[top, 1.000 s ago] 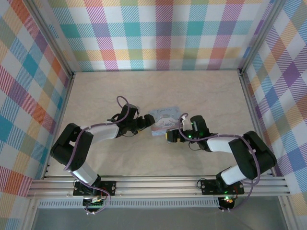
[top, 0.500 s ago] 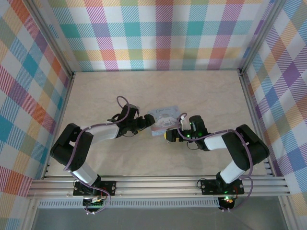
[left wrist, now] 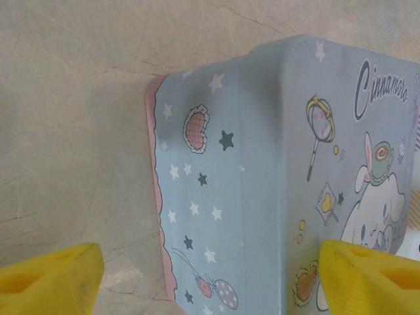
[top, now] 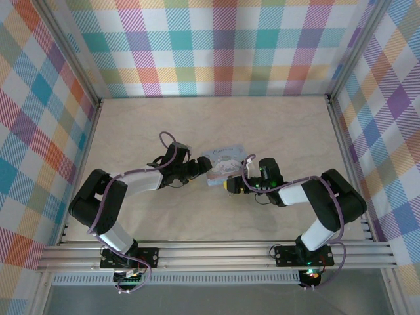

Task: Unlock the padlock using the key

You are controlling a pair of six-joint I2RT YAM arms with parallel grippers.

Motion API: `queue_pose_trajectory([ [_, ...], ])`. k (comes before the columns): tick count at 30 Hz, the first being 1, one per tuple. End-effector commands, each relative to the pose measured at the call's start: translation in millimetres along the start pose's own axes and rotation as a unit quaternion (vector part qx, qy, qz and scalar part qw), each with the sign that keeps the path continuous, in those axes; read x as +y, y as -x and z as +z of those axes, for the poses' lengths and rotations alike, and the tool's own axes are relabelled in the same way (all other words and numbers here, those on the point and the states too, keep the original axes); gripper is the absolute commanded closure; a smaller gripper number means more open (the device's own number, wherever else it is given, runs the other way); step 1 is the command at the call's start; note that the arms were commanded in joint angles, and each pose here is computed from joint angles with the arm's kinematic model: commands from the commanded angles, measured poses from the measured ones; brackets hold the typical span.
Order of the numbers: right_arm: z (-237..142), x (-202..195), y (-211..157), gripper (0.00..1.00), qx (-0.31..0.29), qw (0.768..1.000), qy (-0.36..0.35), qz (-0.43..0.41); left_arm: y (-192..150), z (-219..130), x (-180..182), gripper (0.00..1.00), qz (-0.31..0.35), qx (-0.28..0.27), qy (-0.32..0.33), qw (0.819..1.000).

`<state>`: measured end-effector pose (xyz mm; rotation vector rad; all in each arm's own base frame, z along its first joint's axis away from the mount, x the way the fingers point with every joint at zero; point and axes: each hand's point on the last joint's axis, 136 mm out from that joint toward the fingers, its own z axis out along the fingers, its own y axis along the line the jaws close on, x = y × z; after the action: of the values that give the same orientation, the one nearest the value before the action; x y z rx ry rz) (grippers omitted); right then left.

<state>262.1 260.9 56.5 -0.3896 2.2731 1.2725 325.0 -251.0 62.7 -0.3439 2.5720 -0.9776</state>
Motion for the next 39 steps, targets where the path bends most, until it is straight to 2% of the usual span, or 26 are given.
queue_pose_trajectory([
  [1, 2.4, 16.5, 16.4, 0.41, -0.019, 0.999, 0.033, -0.032, -41.5, 4.5, 54.7, 0.16, -0.018, 0.062, 0.100, 0.993],
  [17, 3.4, 11.6, 12.3, 0.60, -0.012, 0.999, 0.024, -0.028, -42.6, 6.6, 53.9, 0.16, -0.016, 0.065, 0.101, 0.993],
  [39, 0.3, 0.0, 3.8, 0.78, -0.009, 1.000, -0.005, -0.019, -44.6, 6.5, 56.7, 0.16, -0.016, 0.066, 0.105, 0.992],
])
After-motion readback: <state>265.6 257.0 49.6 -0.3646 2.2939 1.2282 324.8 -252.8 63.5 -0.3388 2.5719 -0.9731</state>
